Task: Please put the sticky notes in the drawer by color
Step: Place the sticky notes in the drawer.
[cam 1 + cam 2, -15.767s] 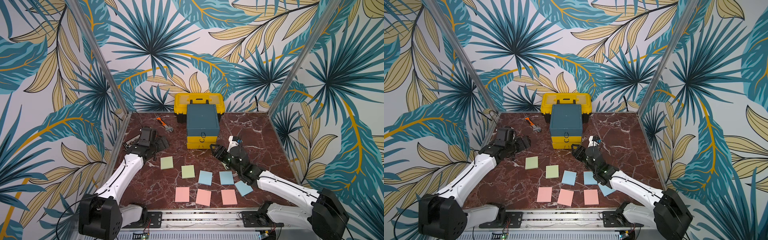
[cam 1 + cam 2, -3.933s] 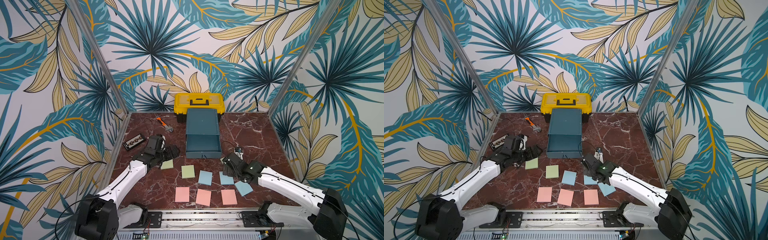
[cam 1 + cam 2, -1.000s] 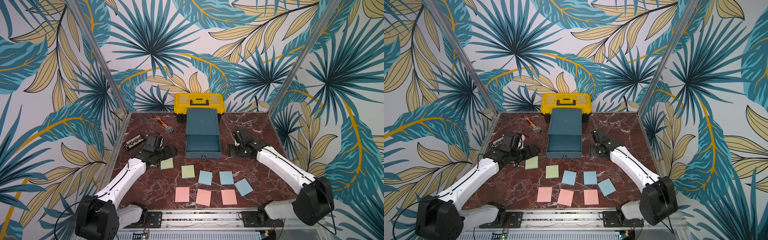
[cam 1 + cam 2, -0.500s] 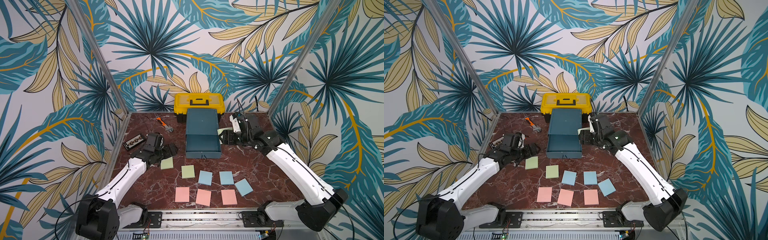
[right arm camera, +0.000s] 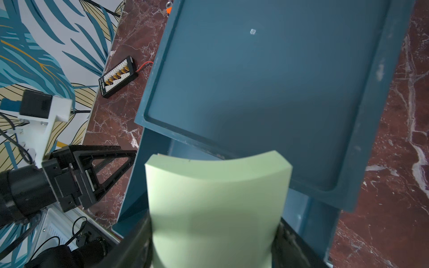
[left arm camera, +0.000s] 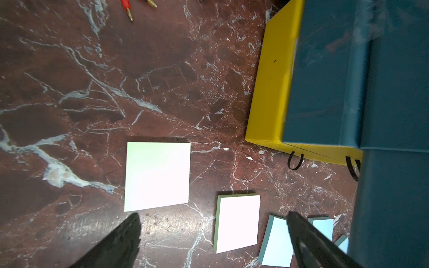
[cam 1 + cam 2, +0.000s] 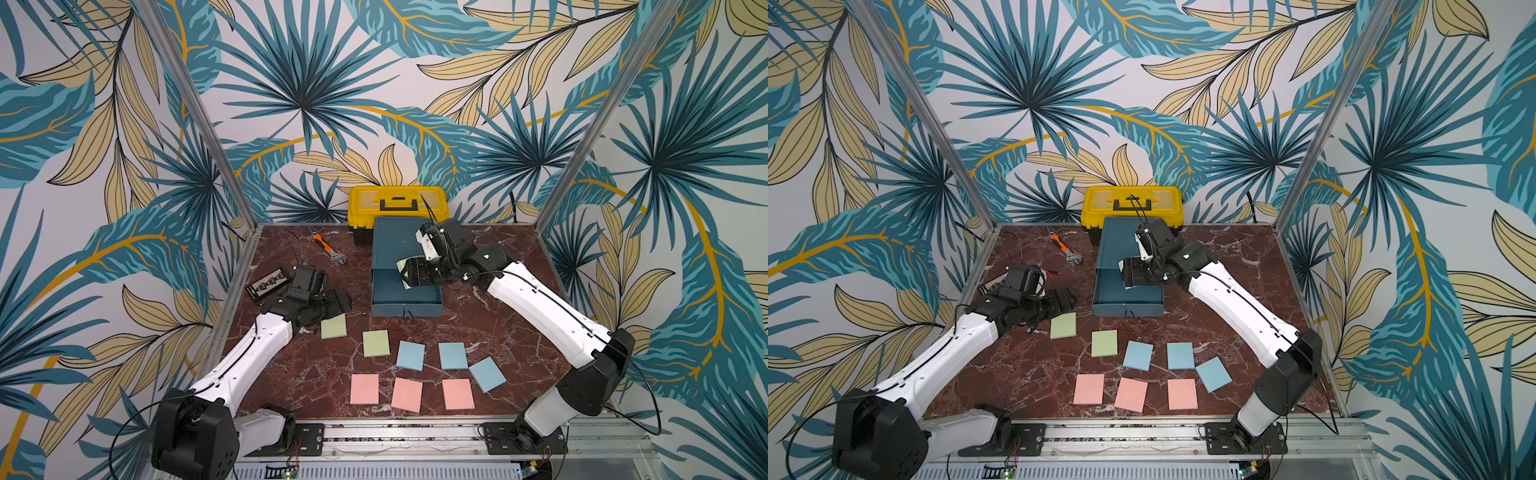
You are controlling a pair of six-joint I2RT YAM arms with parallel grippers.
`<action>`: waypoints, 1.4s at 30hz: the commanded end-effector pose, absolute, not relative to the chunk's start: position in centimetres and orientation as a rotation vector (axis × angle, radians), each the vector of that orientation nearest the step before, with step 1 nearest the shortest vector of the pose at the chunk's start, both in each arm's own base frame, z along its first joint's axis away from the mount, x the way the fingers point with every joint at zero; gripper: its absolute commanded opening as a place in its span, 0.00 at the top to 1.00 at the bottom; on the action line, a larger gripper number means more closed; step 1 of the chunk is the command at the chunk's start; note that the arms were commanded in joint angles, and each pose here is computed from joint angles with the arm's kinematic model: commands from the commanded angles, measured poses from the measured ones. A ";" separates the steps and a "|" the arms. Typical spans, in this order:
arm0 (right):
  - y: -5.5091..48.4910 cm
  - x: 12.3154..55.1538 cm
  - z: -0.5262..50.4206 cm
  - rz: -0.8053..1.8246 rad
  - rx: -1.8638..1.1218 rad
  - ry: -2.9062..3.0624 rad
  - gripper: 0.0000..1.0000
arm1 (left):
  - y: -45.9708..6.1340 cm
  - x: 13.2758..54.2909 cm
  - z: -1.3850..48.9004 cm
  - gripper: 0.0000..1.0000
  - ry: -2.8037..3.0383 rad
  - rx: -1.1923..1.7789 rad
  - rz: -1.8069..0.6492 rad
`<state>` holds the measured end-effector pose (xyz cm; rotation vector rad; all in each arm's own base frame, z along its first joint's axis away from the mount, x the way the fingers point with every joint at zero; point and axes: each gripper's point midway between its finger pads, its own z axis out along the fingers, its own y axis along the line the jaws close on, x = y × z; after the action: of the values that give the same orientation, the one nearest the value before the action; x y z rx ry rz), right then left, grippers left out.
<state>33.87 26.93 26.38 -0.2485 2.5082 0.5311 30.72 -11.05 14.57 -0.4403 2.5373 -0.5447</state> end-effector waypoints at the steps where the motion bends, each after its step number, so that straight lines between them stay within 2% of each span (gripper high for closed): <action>1: 27.2 32.9 25.9 0.518 -0.252 2.542 0.26 | -10.7 30.5 15.0 0.00 2.520 -0.453 -0.544; 13: 27.4 33.5 22.7 0.444 -0.232 2.574 0.26 | -10.5 30.2 14.1 0.00 2.536 -0.454 -0.534; 21: 27.5 33.7 24.2 0.461 -0.237 2.530 0.19 | -10.3 29.8 13.5 0.00 2.570 -0.458 -0.505; 24: 28.0 33.9 25.3 0.491 -0.256 2.498 0.11 | -9.9 29.6 13.1 0.00 2.598 -0.473 -0.467; 30: 28.6 34.1 26.1 0.522 -0.271 2.482 0.07 | -9.6 29.1 12.3 0.00 2.661 -0.471 -0.422; 38: 26.7 33.8 30.6 0.497 -0.268 2.338 0.04 | -7.9 29.2 11.6 0.00 2.747 -0.436 -0.171; 42: 26.0 33.8 31.0 0.473 -0.256 2.306 0.03 | -7.8 29.8 10.0 0.00 2.842 -0.361 0.000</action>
<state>33.76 26.66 30.11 -0.2524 2.3588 0.5065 30.11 -8.70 11.06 -0.4312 2.7738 -0.1654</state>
